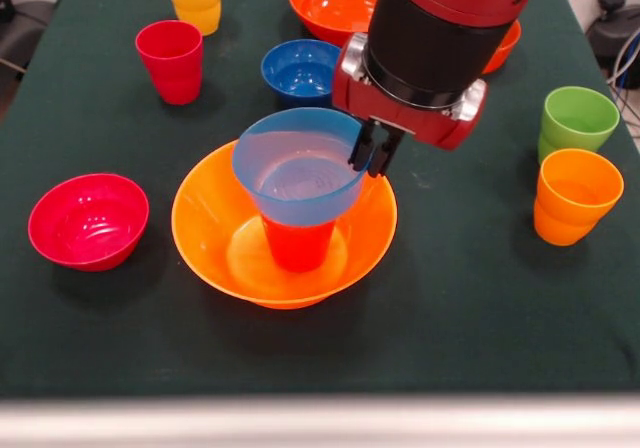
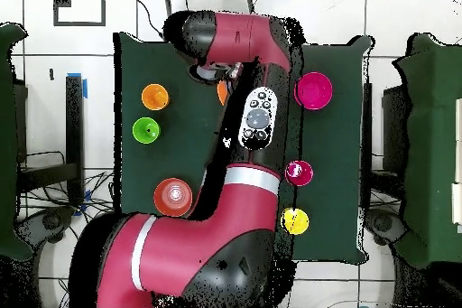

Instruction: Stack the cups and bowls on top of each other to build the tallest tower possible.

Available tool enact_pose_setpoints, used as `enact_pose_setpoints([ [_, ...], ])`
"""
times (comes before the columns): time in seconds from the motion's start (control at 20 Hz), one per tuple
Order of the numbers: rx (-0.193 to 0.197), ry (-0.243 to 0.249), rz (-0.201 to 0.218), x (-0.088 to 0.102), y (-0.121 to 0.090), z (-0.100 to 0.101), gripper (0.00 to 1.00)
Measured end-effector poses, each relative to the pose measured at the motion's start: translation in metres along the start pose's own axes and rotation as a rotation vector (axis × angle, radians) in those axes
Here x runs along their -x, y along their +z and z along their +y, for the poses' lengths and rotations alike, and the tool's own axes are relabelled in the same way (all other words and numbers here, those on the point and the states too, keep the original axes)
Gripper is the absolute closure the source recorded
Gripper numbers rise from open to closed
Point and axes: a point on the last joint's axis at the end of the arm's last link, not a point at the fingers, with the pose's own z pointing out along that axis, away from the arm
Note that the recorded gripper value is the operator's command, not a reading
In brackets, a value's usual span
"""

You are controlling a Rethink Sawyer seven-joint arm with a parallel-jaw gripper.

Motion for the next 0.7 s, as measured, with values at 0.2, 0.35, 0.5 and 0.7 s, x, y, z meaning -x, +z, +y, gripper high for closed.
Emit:
enact_pose_setpoints([
  [0.2, 0.003, 0.002, 0.006, -0.0007, 0.0042, 0.0018, 1.0],
  [0.35, -0.001, 0.006, 0.007, -0.0002, 0.0041, 0.0, 1.0],
  [0.5, -0.008, 0.009, 0.003, 0.0009, 0.0021, -0.0035, 1.0],
  [0.7, -0.014, 0.011, -0.001, 0.0019, 0.0001, -0.006, 1.0],
])
